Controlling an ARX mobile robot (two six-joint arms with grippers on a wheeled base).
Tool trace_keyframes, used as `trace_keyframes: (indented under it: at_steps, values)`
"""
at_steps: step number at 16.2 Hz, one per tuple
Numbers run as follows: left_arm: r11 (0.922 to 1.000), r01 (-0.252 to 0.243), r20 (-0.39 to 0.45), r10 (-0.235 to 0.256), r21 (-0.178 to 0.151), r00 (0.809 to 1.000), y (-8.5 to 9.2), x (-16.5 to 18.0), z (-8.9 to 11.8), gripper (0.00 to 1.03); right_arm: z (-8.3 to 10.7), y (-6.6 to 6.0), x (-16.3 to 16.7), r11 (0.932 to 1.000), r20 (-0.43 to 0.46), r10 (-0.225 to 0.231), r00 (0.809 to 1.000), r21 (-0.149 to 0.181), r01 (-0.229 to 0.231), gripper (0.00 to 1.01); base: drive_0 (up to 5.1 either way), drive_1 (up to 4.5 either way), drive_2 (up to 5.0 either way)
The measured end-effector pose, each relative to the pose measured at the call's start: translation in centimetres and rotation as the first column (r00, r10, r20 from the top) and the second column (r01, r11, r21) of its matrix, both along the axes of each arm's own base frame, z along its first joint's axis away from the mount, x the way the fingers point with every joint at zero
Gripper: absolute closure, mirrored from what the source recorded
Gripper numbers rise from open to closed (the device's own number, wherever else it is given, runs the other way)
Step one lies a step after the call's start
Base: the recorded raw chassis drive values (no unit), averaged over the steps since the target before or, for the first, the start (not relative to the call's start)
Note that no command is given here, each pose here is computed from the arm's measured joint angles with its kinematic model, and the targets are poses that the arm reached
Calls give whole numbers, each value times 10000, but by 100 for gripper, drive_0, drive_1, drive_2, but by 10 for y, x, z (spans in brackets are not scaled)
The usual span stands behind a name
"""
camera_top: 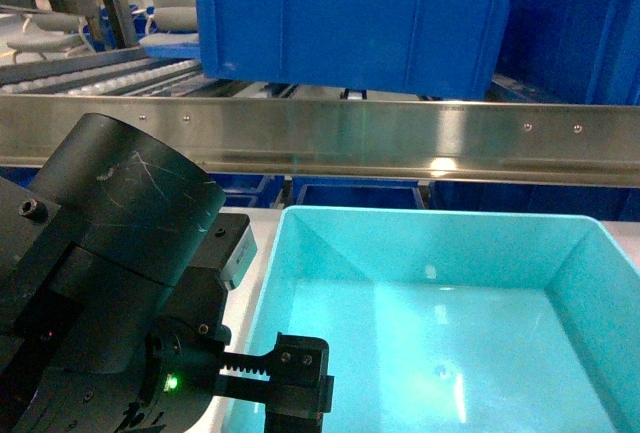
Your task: Organize blue bins on left shelf correctly
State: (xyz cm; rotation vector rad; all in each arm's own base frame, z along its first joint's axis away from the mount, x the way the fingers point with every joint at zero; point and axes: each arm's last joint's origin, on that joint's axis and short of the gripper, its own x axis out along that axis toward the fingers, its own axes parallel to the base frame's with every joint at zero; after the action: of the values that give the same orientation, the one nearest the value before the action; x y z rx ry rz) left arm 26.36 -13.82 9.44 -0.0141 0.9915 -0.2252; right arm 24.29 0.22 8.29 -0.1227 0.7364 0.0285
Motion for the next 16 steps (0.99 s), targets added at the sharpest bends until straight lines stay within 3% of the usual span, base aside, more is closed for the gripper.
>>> trace_keyframes:
  at_steps: [1, 2, 3, 5, 7, 11, 13, 16]
  values:
    - [10000, -10, -12, 10, 1, 10000, 0, 0, 0, 6, -1, 0, 0, 10000, -19, 0, 10000, 0, 0, 44, 0, 0, 0]
    - [10000, -79, -58, 79, 27, 10000, 0, 0, 0, 15, -1, 0, -1, 10000, -46, -4, 10000, -1, 4, 51, 0, 0, 0]
    - [9999, -102, -86, 103, 42, 9999, 0, -1, 0, 29, -2, 0, -2, 10000, -73, 42, 10000, 38, -42, 68, 0, 0, 0]
    - [9999, -139, -26, 140, 81, 9999, 1, 0, 0, 49, -3, 1, -4, 9999, -104, 110, 9999, 97, -109, 86, 0, 0, 0]
    - [10000, -28, 76, 29, -32, 10000, -2, 0, 0, 65, -3, 0, -4, 9989, -117, -41, 9999, 474, 47, 99, 0, 0, 0]
    - [9995, 58, 444, -45, -295, 9990, -2, -3, 4, 100, -2, 0, -6, 9951, -14, -115, 9999, 983, 115, 99, 0, 0, 0]
    - [9989, 20, 1025, 28, -465, 9947, 4, -6, 15, 101, 15, 3, -9, 9925, 530, -181, 9984, 1218, 115, 99, 0, 0, 0]
    - [9970, 152, 3348, 112, -762, 9422, 10, -15, 66, 101, 68, 5, -15, 9909, 2844, -303, 9582, 1344, -85, 99, 0, 0, 0]
